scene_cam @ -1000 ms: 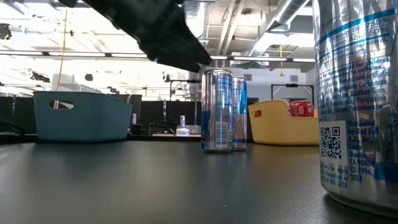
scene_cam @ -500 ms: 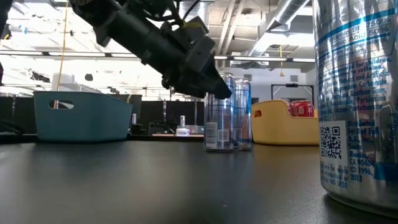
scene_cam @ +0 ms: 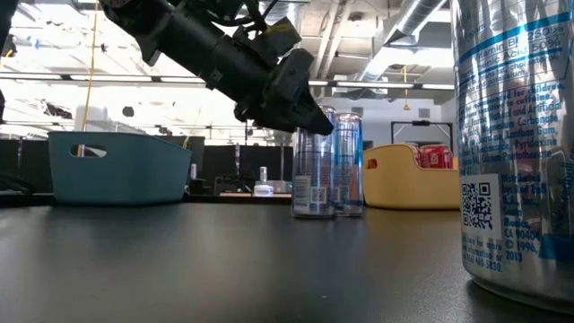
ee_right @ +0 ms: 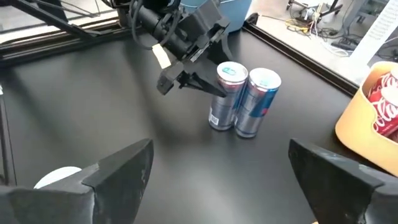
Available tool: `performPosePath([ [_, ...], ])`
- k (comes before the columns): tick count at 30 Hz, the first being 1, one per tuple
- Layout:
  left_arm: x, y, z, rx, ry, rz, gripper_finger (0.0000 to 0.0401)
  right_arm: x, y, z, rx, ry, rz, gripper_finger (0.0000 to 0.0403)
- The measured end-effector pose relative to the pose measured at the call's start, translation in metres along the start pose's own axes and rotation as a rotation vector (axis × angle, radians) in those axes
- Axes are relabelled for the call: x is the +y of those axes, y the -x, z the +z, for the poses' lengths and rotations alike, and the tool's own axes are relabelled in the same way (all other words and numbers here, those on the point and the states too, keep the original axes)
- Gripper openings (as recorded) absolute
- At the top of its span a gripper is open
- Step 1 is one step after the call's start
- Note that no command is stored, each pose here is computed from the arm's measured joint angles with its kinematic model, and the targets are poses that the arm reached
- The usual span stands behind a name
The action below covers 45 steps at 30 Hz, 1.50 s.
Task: Sort soda cans
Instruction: Put the middle top blue soda can into the blue bin
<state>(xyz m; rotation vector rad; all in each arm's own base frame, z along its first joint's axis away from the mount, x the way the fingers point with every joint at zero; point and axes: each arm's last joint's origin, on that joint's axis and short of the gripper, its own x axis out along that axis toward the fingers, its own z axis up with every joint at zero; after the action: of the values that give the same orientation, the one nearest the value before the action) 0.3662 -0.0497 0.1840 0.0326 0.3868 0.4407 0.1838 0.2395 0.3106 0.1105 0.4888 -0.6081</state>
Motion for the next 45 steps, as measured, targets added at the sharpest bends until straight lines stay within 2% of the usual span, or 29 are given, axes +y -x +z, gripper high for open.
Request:
performPosePath([
  [1, 0.001, 0.001, 0.002, 0.000, -0.018, 0.000, 0.0227, 0.000, 0.000, 0.000, 0.000, 0.000, 0.000, 0.0383],
  [5, 0.005, 0.018, 0.012, 0.028, -0.091, 0.006, 0.0226, 0.000, 0.000, 0.000, 0.000, 0.007, -0.002, 0.0362],
  [10, 0.030, 0.070, 0.053, -0.013, -0.097, 0.066, 0.0226, -0.002, -0.004, 0.003, 0.000, 0.031, -0.021, 0.0335],
  [14, 0.073, 0.122, 0.083, -0.063, -0.089, 0.129, 0.0226, -0.005, -0.010, 0.009, 0.002, 0.041, -0.041, 0.0319],
  [17, 0.113, 0.161, 0.100, -0.129, -0.024, 0.179, 0.0226, -0.007, -0.018, 0.014, 0.004, 0.072, -0.066, 0.0315],
  [20, 0.149, 0.192, 0.106, -0.176, 0.008, 0.269, 0.0226, -0.010, -0.029, 0.022, 0.012, 0.113, -0.105, 0.0315],
  [24, 0.183, 0.217, 0.105, -0.190, 0.028, 0.438, 0.0226, -0.022, -0.045, 0.040, 0.020, 0.093, -0.161, 0.0314],
  [28, 0.205, 0.217, 0.098, -0.133, 0.051, 0.575, 0.0226, -0.035, -0.058, 0.056, -0.014, 0.072, -0.215, 0.0314],
  [31, 0.218, 0.199, 0.088, -0.080, 0.085, 0.674, 0.0226, -0.039, -0.067, 0.062, -0.057, 0.054, -0.255, 0.0314],
  [35, 0.238, 0.163, 0.058, -0.097, 0.135, 0.714, 0.0226, -0.043, -0.079, 0.066, -0.047, 0.049, -0.298, 0.0314],
  [38, 0.258, 0.147, 0.034, -0.125, 0.199, 0.767, 0.0226, -0.045, -0.083, 0.067, -0.032, 0.054, -0.316, 0.0314],
  [41, 0.274, 0.141, 0.010, -0.069, 0.232, 0.825, 0.0226, -0.045, -0.083, 0.067, -0.027, 0.083, -0.314, 0.0314],
  [45, 0.288, 0.143, -0.007, -0.037, 0.257, 0.889, 0.0226, -0.045, -0.083, 0.067, -0.022, 0.117, -0.314, 0.0314],
])
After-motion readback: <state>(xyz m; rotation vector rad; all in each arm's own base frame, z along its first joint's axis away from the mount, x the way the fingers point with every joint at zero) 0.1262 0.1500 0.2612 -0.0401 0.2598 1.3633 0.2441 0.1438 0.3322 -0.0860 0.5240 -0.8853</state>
